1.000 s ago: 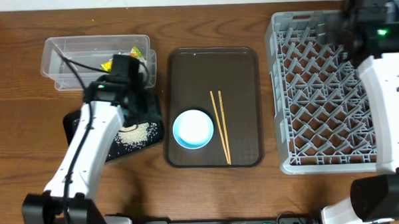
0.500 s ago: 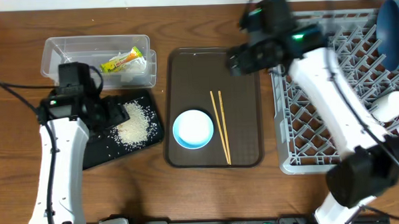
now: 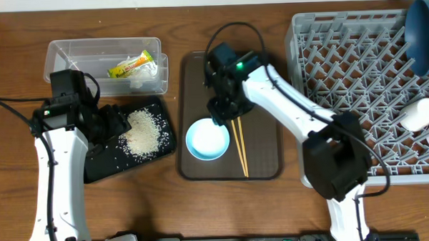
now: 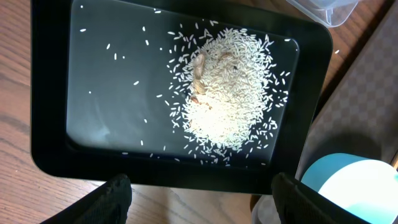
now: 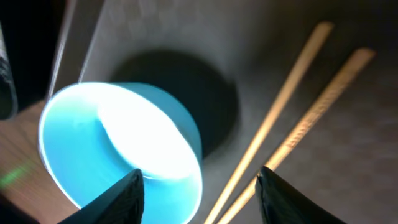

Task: Sort waste into correct bins and load items into the dishwasher rack
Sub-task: 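Lift the light-blue bowl with the right gripper and carry it toward the rack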

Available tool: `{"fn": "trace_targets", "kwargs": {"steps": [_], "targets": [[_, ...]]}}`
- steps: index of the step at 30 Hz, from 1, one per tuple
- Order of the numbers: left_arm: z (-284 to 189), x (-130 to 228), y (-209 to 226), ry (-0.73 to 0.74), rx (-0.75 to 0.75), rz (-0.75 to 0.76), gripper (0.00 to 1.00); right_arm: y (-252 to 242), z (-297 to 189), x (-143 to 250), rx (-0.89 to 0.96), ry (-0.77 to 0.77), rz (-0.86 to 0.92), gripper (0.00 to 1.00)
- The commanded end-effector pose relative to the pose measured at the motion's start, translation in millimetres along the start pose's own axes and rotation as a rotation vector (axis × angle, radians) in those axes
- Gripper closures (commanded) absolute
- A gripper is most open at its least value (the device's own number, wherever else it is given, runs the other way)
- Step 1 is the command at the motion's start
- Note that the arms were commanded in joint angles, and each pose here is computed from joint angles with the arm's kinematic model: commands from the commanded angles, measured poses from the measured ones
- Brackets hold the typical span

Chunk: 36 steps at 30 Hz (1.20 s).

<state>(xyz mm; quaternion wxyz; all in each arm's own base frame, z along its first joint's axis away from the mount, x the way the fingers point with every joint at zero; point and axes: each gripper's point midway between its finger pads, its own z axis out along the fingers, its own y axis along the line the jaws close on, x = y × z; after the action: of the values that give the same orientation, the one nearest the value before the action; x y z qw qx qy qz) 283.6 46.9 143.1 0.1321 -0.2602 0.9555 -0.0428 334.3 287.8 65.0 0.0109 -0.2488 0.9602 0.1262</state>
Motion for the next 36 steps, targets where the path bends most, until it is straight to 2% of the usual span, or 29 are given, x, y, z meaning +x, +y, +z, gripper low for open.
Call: {"fn": "trace_targets", "kwargs": {"steps": [1,5,11,21,24,28,30,36], "targets": [[-3.8,-2.8,2.4,-0.014,-0.010,-0.008,0.25,0.8,12.7,9.0,0.047,0.045,-0.004,0.47],[-3.8,-2.8,2.4,-0.014,-0.010,-0.008,0.25,-3.2,20.5,12.9,0.107,0.064,-0.020,0.50],[-3.8,-2.7,2.4,-0.013,-0.010,-0.008,0.24,0.8,29.5,16.6,0.109,0.085,-0.008,0.71],[-3.8,-2.7,2.4,-0.013,-0.010,-0.008,0.24,2.7,36.5,18.6,0.112,0.097,-0.001,0.74],[-3.8,-2.7,2.4,-0.013,-0.010,-0.008,0.24,1.8,38.3,21.2,0.113,0.104,0.001,0.79],[-3.8,-2.7,2.4,-0.013,-0.010,-0.008,0.24,1.0,39.4,23.8,0.115,0.113,0.007,0.94],[-3.8,-2.7,2.4,-0.013,-0.010,-0.008,0.24,1.0,39.4,23.9,0.115,0.113,0.010,0.99],[-3.8,-2.7,2.3,-0.013,-0.009,-0.008,0.25,0.1,39.0,23.6,0.116,0.112,0.012,0.99]]}}
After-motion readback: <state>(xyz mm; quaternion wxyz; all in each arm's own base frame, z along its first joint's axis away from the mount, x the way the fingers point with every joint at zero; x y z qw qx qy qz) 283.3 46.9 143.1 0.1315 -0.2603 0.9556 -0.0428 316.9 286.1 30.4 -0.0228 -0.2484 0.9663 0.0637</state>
